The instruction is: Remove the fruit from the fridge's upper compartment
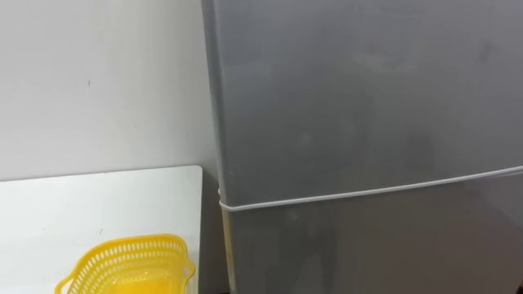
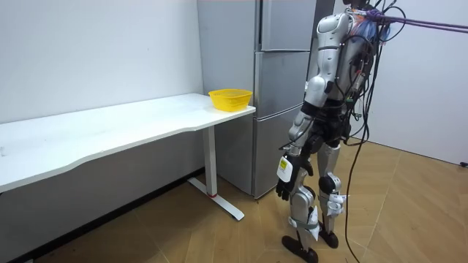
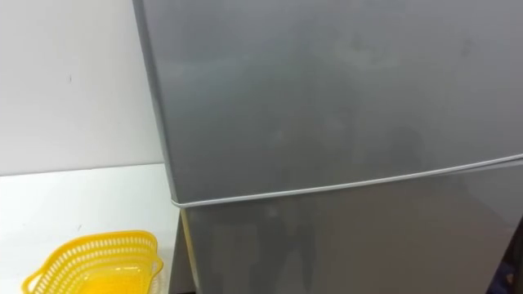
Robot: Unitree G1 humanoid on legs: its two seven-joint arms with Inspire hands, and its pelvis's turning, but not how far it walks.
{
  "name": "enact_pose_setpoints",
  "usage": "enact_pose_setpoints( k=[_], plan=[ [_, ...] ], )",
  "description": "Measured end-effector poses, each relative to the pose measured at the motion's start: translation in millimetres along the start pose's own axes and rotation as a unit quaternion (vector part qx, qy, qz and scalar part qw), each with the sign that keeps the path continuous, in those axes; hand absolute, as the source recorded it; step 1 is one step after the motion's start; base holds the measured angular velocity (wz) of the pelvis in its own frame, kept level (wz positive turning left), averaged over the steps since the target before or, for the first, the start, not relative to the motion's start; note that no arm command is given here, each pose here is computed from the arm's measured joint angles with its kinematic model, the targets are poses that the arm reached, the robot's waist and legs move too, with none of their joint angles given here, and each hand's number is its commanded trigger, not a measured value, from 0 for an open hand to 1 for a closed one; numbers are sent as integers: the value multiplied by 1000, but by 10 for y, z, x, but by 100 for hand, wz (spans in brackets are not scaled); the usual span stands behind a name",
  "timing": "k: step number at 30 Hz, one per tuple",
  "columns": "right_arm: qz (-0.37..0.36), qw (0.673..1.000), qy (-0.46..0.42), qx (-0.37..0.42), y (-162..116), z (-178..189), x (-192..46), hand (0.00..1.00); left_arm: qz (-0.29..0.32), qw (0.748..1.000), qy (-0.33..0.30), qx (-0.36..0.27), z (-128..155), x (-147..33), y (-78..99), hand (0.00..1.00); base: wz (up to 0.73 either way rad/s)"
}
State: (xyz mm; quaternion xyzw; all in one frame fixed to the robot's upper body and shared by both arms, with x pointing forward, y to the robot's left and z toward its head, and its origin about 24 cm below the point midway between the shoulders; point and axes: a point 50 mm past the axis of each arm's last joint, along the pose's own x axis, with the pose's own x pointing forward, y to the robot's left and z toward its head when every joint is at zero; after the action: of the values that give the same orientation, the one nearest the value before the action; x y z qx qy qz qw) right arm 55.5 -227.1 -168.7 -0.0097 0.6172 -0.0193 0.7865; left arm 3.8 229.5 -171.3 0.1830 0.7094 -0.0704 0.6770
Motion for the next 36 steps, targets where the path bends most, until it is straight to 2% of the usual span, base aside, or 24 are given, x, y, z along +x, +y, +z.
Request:
enact_pose_setpoints(
  k=[6, 12, 15, 18, 19, 20, 23, 24, 26, 32, 36],
  plan=[
    [0, 1000, 0, 4, 1, -4, 0, 0, 2, 998, -7, -62, -1, 3, -20, 0, 0],
    [-4, 1000, 1, 18, -15, -35, -6, 0, 21, 981, -8, -193, -67, 4, -14, 0, 0],
    [-9, 1000, -1, 18, -14, -34, -7, 0, 38, 964, -4, -265, -95, 1, -1, 0, 4],
    [-13, 1000, 0, 12, -20, -26, -6, 0, 58, 930, 5, -364, -147, -3, 33, 0, 2],
    [-13, 1000, 3, 12, -21, -51, -9, 0, 65, 908, -3, -414, -129, -7, 66, 0, 5],
    [-13, 1000, 3, 12, -20, -50, -9, 0, 69, 896, -9, -439, -112, -10, 88, 0, 4],
    [-13, 1000, 1, 13, -21, -42, -9, 0, 88, 830, -51, -548, -3, -39, 223, 0, -2],
    [-14, 1000, 1, 14, -24, -43, -9, 0, 89, 815, -56, -569, 13, -45, 251, 0, 0],
    [-16, 1000, 2, 15, -35, -50, -11, 0, 99, 763, -70, -635, 71, -60, 343, 0, 0],
    [-19, 1000, -1, -12, -43, -15, -10, 0, 110, 663, -107, -733, 237, -141, 545, 0, 0],
    [-24, 999, -10, -21, -53, 2, -15, 0, 137, 620, -172, -753, 449, -316, 811, 0, 0]
  ],
)
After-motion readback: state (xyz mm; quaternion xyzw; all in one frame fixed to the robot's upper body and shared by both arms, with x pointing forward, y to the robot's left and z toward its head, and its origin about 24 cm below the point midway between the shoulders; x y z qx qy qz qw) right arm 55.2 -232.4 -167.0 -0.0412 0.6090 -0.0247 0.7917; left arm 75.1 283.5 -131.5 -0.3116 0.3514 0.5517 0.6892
